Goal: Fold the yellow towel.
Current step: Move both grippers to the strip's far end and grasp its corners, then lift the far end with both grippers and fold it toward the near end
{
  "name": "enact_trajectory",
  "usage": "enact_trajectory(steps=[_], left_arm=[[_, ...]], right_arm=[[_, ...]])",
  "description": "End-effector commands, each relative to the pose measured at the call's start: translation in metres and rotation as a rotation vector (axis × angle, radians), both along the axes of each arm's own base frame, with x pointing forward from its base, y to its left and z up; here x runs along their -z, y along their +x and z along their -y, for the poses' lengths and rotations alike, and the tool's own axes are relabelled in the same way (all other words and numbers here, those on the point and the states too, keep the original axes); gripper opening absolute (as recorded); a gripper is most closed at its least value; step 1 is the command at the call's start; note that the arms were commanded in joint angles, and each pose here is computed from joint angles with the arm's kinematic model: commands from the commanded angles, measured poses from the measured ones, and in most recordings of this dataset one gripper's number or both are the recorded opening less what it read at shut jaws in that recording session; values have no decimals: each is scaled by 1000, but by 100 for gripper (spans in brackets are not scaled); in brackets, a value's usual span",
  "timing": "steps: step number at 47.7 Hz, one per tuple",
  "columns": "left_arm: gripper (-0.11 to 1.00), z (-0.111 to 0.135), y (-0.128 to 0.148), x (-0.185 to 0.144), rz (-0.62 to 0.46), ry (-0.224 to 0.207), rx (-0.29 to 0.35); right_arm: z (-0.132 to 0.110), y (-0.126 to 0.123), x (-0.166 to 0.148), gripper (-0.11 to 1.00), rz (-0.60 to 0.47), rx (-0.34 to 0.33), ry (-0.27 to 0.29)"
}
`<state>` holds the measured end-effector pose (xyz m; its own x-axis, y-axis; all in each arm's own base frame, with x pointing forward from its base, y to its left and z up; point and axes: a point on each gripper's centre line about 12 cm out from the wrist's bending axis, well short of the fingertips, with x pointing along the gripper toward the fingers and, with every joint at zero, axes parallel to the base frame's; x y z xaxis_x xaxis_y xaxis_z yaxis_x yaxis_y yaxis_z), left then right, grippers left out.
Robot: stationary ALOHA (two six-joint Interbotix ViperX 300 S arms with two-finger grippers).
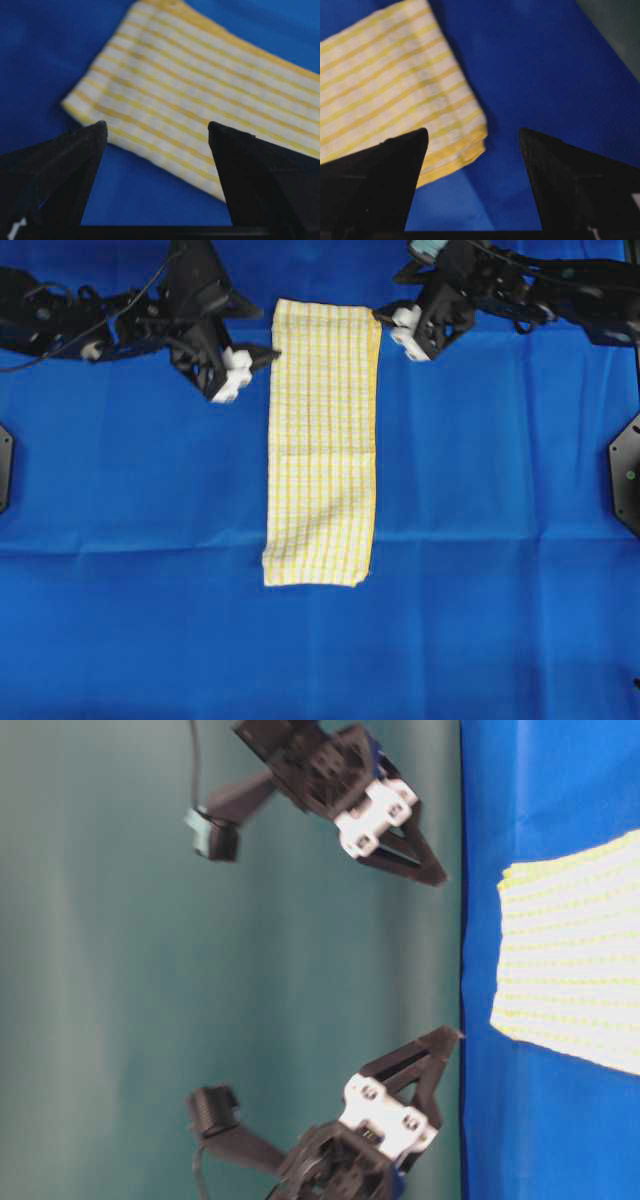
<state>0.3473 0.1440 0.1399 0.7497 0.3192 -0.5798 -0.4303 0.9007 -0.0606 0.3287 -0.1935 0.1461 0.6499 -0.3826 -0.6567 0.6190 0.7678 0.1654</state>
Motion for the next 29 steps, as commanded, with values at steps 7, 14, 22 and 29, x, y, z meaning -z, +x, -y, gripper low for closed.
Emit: enact_trajectory(steps=[7,14,22,29], left_arm=[[76,-39,8,18,12,17,-80],[76,-53,11,35,8,15,-108],[76,-60,19,50,7,14,-116],[73,-64,24,59,-2,7,-122]], right_arm=[[16,18,16,75,30,39,17],[20,22,32,75,13,61,46],[22,21,45,75,4,83,70],[21,20,53,74,-4,103,94]])
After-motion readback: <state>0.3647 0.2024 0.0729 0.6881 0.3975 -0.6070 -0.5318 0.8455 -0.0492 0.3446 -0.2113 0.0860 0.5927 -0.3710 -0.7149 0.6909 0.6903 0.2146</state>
